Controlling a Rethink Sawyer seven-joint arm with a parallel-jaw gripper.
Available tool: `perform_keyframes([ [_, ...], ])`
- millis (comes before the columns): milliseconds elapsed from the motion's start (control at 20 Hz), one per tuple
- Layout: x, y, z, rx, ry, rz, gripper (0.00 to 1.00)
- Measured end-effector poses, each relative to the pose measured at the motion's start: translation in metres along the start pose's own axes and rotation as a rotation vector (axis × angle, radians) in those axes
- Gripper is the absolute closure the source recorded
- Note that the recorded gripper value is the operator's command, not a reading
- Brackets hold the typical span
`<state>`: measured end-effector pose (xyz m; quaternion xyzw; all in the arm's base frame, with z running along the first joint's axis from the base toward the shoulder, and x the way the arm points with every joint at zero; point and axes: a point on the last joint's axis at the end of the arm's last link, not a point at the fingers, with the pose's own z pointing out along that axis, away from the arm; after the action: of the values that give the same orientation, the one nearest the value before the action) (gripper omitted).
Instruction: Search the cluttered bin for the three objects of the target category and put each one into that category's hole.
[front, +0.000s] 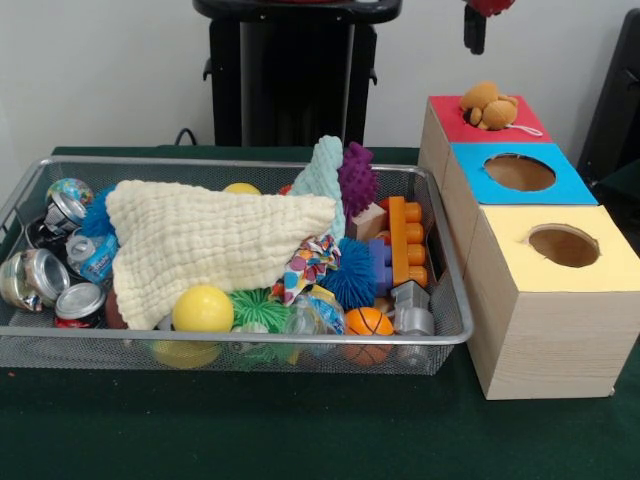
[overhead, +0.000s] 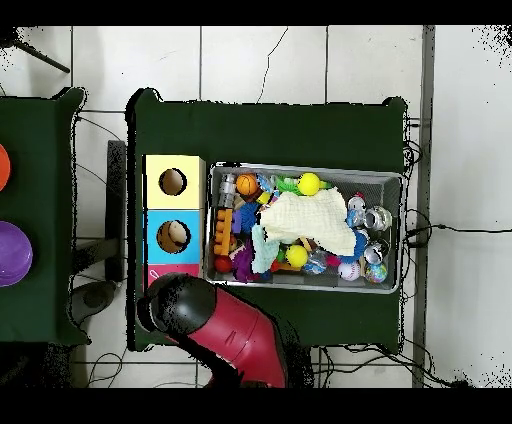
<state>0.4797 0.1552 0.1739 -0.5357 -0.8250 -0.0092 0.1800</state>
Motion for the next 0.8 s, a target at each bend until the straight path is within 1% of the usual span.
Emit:
perform_keyframes([
  [150, 0.012, 0.006, 0.003, -0.009, 0.023, -0.001, 1.0],
  [300, 0.026, 0.011, 0.009, -0.017, 0.057, 0.006, 1.0],
  [500, 0.039, 0.016, 0.018, -0.034, 0.098, 0.034, 1.0],
  [650, 0.042, 0.017, 0.026, -0.043, 0.109, 0.056, 1.0],
  [800, 0.042, 0.018, 0.038, -0.054, 0.098, 0.077, 1.0],
])
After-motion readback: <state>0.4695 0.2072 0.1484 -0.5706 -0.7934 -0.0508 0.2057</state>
